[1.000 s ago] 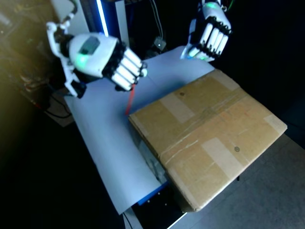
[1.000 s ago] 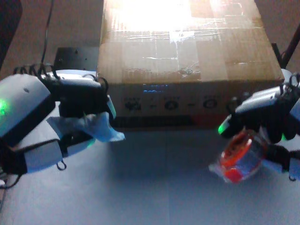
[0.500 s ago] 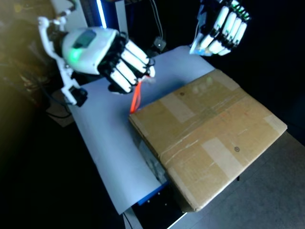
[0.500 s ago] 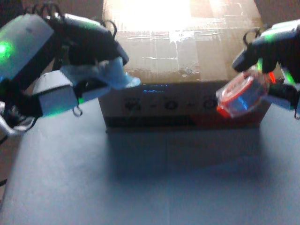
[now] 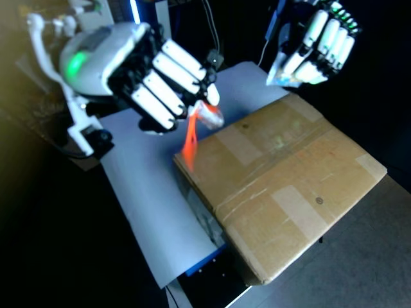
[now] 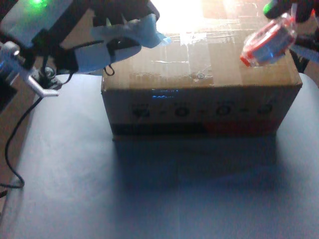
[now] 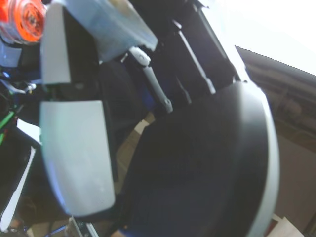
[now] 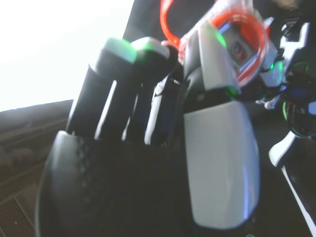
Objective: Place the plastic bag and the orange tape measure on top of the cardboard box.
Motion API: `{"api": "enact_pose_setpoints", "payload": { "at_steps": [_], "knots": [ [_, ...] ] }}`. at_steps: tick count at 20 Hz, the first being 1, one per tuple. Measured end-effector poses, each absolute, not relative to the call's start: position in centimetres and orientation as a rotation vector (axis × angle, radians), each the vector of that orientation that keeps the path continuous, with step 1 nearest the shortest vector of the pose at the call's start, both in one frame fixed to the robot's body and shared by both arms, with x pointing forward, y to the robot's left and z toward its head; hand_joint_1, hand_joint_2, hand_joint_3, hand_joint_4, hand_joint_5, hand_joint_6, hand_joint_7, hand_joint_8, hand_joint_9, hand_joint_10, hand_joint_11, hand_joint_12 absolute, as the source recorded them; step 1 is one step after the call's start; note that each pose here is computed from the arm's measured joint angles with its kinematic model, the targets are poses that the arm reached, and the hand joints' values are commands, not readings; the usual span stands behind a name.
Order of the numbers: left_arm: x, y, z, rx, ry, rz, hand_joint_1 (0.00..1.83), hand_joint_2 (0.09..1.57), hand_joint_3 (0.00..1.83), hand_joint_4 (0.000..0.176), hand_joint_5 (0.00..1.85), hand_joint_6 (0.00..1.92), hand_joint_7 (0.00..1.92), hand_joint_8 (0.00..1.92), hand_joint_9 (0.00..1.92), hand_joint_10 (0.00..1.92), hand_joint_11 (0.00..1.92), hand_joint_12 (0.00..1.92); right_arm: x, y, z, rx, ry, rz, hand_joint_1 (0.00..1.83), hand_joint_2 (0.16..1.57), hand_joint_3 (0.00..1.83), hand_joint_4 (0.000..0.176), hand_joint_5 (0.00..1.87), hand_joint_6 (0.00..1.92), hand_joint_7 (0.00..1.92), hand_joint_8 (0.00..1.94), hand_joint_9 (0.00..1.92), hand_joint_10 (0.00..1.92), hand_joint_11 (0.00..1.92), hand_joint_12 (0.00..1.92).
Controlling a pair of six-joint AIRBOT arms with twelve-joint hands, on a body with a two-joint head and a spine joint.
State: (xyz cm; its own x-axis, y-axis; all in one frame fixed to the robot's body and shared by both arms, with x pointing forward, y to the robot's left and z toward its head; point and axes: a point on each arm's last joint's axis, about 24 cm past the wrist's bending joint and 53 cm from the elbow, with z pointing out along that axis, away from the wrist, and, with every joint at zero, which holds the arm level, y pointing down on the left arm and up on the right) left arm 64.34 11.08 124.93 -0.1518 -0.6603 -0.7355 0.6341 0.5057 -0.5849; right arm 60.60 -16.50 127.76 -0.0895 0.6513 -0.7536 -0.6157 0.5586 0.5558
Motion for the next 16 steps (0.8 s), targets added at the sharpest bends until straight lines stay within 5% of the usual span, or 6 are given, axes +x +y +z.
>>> {"api": "enact_pose_setpoints", "payload": {
  "at_steps": [3, 5, 9, 11, 12, 16],
  "knots": [
    [65.6, 10.4, 125.1, -0.023, 1.310, -1.126, 1.29, 1.08, 0.00, 0.000, 1.06, 0.61, 1.10, 1.08, 1.20, 1.11, 1.10, 1.46, 62.6, -16.1, 129.4, 0.024, 1.228, 1.038, 1.39, 1.11, 0.00, 0.000, 1.32, 0.11, 1.16, 0.86, 1.15, 1.17, 1.26, 1.50],
    [67.0, 10.1, 125.8, -0.023, 1.297, -1.117, 1.23, 1.21, 0.00, 0.000, 0.82, 0.95, 0.80, 1.58, 0.96, 1.83, 1.01, 1.92, 63.8, -15.8, 130.0, 0.027, 1.208, 1.039, 1.39, 1.09, 0.00, 0.000, 1.20, 0.63, 1.06, 0.88, 0.89, 1.26, 0.86, 1.72],
    [68.6, 9.2, 126.9, -0.031, 1.275, -1.122, 1.24, 1.20, 0.00, 0.000, 0.89, 0.88, 0.78, 1.59, 0.83, 1.80, 0.88, 1.92, 64.8, -16.4, 130.4, 0.027, 1.210, 1.011, 1.34, 1.14, 0.01, 0.000, 1.07, 0.83, 0.89, 1.11, 0.59, 1.57, 0.47, 1.92],
    [69.3, 8.7, 127.2, -0.030, 1.274, -1.122, 1.23, 1.21, 0.00, 0.000, 0.83, 0.95, 0.80, 1.59, 0.96, 1.88, 1.01, 1.92, 64.8, -16.7, 131.7, 0.000, 1.165, 0.967, 1.30, 1.06, 0.00, 0.000, 1.08, 0.65, 1.18, 0.92, 1.21, 1.27, 1.07, 1.67],
    [69.7, 8.4, 127.4, -0.033, 1.271, -1.125, 1.33, 1.18, 0.00, 0.000, 0.56, 0.82, 0.84, 1.32, 0.96, 1.77, 1.01, 1.92, 64.7, -16.8, 132.1, -0.014, 1.147, 0.945, 1.19, 1.08, 0.00, 0.000, 1.03, 0.93, 1.13, 1.65, 1.19, 1.82, 1.23, 1.92],
    [70.2, 8.0, 127.4, -0.031, 1.274, -1.123, 1.15, 1.18, 0.00, 0.000, 0.85, 1.18, 1.08, 1.74, 1.25, 1.92, 1.33, 1.92, 65.5, -16.8, 132.2, -0.011, 1.141, 0.940, 1.24, 1.19, 0.01, 0.000, 0.86, 0.94, 0.83, 1.57, 0.97, 1.90, 0.99, 1.92]
  ]
}}
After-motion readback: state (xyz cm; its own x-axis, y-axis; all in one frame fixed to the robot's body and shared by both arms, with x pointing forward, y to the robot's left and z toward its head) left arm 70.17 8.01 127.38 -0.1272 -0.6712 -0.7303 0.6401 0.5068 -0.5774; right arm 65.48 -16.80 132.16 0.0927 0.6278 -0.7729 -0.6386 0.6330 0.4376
